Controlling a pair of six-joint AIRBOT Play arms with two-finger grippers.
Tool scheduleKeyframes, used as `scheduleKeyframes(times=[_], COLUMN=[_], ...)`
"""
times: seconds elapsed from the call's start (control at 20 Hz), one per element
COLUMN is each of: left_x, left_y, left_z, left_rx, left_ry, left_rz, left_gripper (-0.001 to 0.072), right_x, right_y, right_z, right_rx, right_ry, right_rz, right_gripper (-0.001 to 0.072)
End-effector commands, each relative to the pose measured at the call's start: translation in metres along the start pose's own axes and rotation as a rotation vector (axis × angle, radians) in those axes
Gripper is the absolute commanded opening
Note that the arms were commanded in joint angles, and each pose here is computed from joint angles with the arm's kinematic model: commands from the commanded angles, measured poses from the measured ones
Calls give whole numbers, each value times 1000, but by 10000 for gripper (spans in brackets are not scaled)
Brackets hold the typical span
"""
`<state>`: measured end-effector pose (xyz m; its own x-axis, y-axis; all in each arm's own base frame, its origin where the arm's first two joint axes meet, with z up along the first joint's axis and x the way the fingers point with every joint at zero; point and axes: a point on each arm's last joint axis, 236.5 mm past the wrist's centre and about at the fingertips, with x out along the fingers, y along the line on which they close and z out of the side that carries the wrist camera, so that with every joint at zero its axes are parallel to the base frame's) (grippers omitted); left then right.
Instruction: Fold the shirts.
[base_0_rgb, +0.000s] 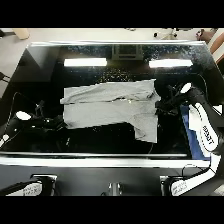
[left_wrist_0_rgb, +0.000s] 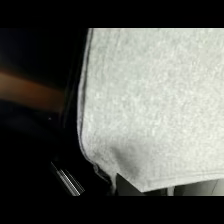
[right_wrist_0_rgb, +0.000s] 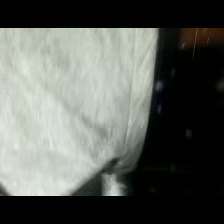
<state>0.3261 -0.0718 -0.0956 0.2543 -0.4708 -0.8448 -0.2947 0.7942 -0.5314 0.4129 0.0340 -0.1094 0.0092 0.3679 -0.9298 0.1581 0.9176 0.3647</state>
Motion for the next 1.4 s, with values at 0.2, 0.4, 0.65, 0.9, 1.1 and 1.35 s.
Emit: scheduleKeyframes(times=[0.2,0.4,0.65,0.9,1.1,1.35], left_x=[-151,-463,-645,-627,-569,-400], left_y=[-95,-251,-302,-281,-259,-175], left_z=[101,78,-81,-86,-46,49], left_rx=[256,689,851,821,790,608], left_ry=[-429,-1167,-1670,-1584,-1326,-731], left_rz=[-87,-133,-84,8,75,147], left_gripper=[24,25,25,26,26,25], right_x=[-171,-478,-612,-599,-561,-392], right_y=[71,176,207,171,150,82], right_z=[70,-18,-222,-244,-216,-114], right_rx=[-260,-486,-572,-476,-437,-254], right_ry=[-498,-1265,-1720,-1652,-1465,-714], right_rz=[-12,-44,-52,-185,-247,-290], right_gripper=[14,15,15,15,15,15])
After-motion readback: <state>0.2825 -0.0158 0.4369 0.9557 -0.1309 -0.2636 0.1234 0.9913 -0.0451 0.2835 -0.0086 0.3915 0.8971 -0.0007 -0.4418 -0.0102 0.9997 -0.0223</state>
